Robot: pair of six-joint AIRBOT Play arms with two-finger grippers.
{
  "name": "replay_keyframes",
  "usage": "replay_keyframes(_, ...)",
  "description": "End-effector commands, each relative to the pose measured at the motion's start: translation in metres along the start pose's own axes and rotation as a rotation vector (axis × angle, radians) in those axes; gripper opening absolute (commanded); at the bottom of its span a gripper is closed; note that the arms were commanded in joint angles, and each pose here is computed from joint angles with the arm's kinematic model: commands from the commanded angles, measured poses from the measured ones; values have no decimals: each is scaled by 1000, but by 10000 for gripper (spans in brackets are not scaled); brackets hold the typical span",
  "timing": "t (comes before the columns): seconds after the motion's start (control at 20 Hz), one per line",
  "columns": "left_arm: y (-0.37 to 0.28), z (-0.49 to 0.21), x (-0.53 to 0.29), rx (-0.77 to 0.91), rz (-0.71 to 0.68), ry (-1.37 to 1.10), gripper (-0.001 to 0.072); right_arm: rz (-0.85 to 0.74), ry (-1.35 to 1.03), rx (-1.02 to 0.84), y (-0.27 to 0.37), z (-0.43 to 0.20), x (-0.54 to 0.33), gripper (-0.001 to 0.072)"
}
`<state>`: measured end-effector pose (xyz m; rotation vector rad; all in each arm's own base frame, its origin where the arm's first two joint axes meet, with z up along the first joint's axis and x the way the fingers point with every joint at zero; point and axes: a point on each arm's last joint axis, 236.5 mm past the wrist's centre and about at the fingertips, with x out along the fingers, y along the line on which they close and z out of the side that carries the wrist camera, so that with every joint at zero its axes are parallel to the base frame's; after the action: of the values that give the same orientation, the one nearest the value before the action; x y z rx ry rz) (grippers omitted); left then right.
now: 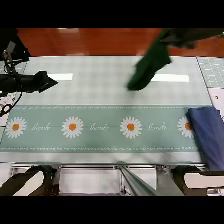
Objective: Fold the shirts.
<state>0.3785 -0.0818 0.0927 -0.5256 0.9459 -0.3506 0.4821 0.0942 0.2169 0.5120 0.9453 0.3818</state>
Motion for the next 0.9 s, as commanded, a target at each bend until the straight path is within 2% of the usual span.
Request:
replay_keyframes(0.0,-3,1,0,-6,-11,-3,22,-120,-53,102,-59,10,-84,22)
replay_keyframes(0.2,-4,1,0,-7,-14,-5,22,-221,-44,269,-132,-16,-158,22)
replay_keyframes(0.4,-5,6,0,-15,-21,-26,22,-463,-31,463,-203,-77,-229,21)
replay_keyframes(0.65,-9,14,-1,-28,-37,-57,22,-704,33,822,-256,-219,-276,21)
replay_keyframes(0.85,-8,16,-1,-17,-34,-66,22,-796,100,1130,-265,-327,-282,24)
